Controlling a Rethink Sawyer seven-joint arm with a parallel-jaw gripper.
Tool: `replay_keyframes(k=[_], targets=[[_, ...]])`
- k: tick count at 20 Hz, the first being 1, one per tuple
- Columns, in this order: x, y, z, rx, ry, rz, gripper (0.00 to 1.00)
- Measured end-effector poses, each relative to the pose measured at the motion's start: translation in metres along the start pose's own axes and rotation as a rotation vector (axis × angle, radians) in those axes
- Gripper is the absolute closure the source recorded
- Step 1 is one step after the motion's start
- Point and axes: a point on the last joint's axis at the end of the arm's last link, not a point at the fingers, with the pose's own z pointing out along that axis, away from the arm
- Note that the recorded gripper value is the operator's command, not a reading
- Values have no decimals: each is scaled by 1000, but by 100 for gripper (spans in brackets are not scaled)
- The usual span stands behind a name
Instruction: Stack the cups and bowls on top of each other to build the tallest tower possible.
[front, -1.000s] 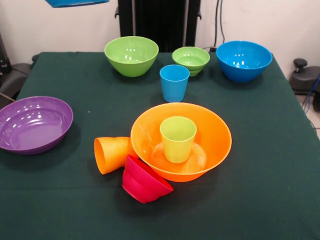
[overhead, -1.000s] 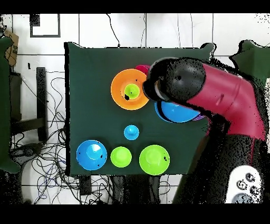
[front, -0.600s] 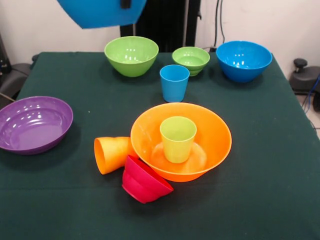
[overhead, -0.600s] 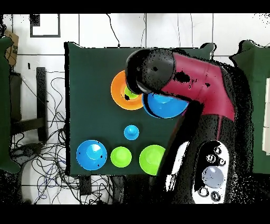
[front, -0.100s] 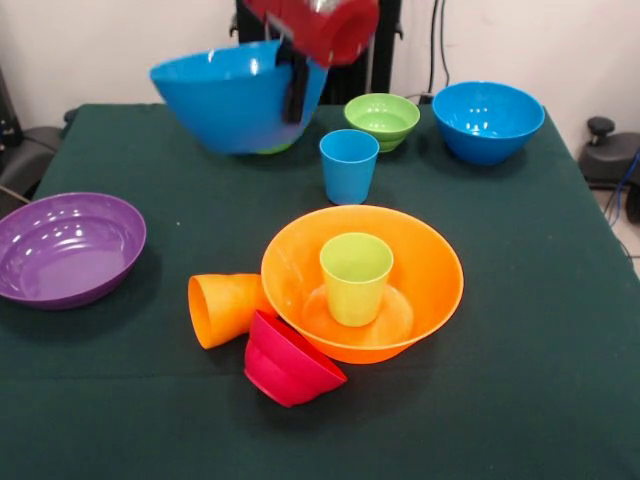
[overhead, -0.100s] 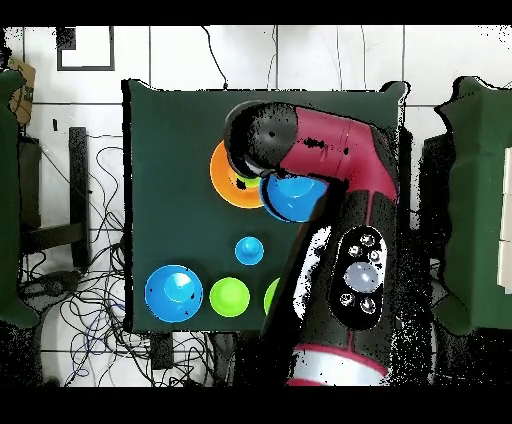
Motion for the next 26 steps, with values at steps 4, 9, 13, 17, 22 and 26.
replay_keyframes(k=[4, 9, 13, 17, 22, 26], targets=[[-2, 1, 49, 34, -17, -14, 100], [-6, 2, 101, 93, 0, -27, 100], [-9, 5, 124, 135, 25, -29, 100], [-6, 6, 133, 185, 72, -23, 100], [7, 5, 113, 261, 153, -12, 100], [11, 6, 89, 287, 180, -3, 100]])
